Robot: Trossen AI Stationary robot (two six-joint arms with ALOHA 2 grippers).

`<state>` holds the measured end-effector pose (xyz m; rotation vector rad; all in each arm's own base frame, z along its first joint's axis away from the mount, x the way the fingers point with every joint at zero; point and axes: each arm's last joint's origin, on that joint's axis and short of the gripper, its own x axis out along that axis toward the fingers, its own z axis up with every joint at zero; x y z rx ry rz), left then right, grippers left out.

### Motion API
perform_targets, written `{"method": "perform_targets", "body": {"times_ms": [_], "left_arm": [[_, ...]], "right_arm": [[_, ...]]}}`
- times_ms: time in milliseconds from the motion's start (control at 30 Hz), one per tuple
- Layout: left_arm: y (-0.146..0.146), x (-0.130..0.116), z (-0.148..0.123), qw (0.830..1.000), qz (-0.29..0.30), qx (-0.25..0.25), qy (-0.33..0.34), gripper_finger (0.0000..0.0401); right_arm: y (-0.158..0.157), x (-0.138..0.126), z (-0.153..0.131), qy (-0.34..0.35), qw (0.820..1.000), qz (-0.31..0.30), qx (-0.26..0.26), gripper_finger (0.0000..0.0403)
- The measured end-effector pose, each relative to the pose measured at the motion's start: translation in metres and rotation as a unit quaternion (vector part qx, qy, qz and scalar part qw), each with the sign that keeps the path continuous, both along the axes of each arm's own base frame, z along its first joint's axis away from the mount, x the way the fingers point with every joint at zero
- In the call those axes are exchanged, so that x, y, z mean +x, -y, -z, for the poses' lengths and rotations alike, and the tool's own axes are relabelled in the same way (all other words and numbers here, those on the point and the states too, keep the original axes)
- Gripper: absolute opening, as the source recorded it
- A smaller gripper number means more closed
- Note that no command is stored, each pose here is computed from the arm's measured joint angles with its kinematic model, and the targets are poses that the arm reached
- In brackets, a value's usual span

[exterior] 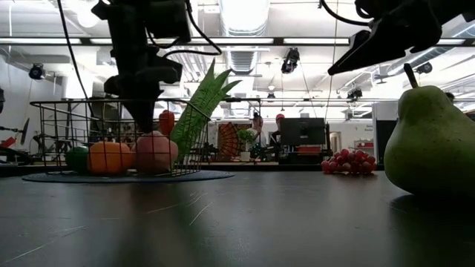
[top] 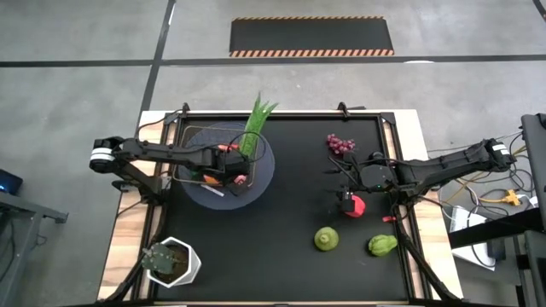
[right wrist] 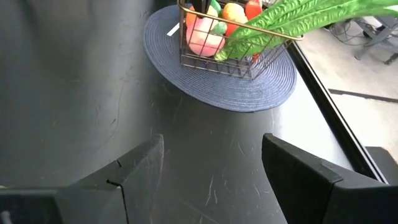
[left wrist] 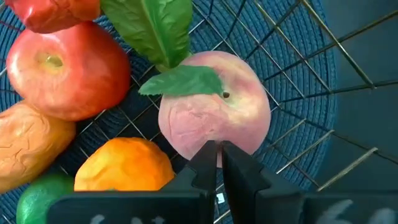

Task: Build produce basket
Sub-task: Put the pink peach into the wire basket

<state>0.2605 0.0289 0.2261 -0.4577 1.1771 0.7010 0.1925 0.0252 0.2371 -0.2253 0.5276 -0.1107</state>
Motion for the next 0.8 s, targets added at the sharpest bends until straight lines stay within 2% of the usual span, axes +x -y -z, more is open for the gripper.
{"method": "perform_targets", "body": {"times_ms": [267,533,600,800], "left_arm": [[0.001,-0.011,-0.004,1.000,-0.009,-0.002,-0.028,0.0010],[0.000,-0.014,-0.006,1.000,-0.012,0.010,-0.025,0.0010],[-0.001,-0.012,-0.003,0.999,-0.011,0.030,-0.023,0.0010],[-0.002,0.002,0.004,0.999,0.016,0.036,0.016,0.0010]], "right_arm": [[0.000,-0.001,0.003,-0.004,1.000,0.003,0.004,0.0256],[0.000,-0.001,0.003,-0.003,1.000,0.003,0.004,0.0256],[0.000,-0.001,0.003,-0.003,1.000,0.003,0.004,0.0256],[0.000,0.000,0.003,-0.002,1.000,0.003,0.004,0.0256]]}}
